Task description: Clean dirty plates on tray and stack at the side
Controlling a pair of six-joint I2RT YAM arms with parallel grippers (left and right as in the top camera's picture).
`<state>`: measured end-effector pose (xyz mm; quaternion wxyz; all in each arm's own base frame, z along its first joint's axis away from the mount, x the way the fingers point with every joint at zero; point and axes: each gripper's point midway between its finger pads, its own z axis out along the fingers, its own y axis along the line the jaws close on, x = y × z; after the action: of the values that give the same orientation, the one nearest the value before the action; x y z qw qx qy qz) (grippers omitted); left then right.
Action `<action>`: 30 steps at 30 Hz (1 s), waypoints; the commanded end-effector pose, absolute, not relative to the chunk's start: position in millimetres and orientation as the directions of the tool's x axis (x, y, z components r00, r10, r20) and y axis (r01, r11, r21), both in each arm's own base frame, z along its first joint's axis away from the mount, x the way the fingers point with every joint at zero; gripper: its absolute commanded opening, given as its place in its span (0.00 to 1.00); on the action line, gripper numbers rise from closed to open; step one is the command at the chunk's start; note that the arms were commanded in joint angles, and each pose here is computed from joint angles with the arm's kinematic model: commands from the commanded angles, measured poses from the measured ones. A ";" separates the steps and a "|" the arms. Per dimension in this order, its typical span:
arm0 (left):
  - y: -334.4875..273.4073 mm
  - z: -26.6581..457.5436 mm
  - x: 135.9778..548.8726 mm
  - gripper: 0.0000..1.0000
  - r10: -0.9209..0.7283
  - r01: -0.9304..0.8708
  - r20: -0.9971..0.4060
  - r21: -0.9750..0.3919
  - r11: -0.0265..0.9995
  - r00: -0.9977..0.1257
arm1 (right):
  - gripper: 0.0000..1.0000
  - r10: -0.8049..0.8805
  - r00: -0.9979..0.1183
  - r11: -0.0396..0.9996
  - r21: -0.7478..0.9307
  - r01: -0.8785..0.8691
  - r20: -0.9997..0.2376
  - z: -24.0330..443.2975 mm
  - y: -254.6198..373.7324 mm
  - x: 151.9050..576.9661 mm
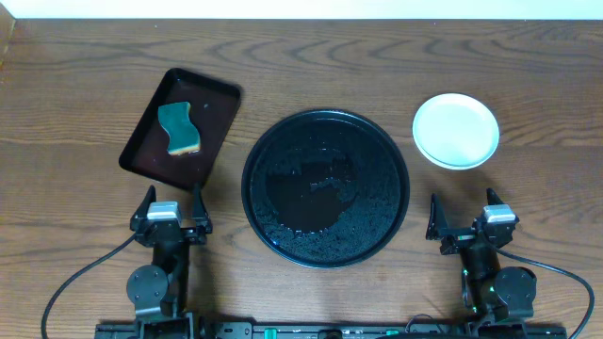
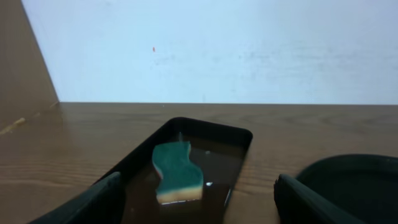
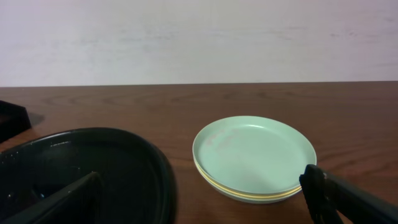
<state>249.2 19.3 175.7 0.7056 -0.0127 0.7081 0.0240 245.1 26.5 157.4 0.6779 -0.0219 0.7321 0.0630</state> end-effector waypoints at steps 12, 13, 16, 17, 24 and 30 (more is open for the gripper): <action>24.5 138.2 242.8 0.77 -0.012 -0.087 -0.989 0.000 0.996 -0.147 | 0.99 0.046 -0.077 0.993 0.054 -0.108 -0.996 157.3 23.9 245.0; 24.5 138.2 242.8 0.77 -0.012 -0.086 -0.989 0.000 0.996 -0.147 | 0.99 0.046 -0.077 0.993 0.054 -0.108 -0.996 157.3 23.9 245.0; 24.3 138.2 242.8 0.77 -0.013 -0.086 -0.989 0.000 0.996 -0.147 | 0.99 0.046 -0.077 0.993 0.054 -0.108 -0.996 157.3 23.9 245.0; 24.2 138.3 242.8 0.77 -0.013 -0.085 -0.989 0.000 0.996 -0.147 | 0.99 0.046 -0.077 0.993 0.054 -0.108 -0.996 157.3 23.9 245.0; 23.5 138.1 242.8 0.77 -0.012 -0.081 -0.989 0.000 0.997 -0.148 | 0.99 0.046 -0.077 0.993 0.054 -0.108 -0.996 157.3 23.9 245.0; 23.6 138.3 242.9 0.77 -0.013 -0.082 -0.989 -0.001 0.997 -0.147 | 0.99 0.046 -0.077 0.993 0.054 -0.108 -0.996 157.3 23.9 245.0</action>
<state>244.1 26.5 151.4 0.6691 -0.0329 0.7416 0.0354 245.1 26.5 157.3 0.6778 -0.0219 0.7322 0.0630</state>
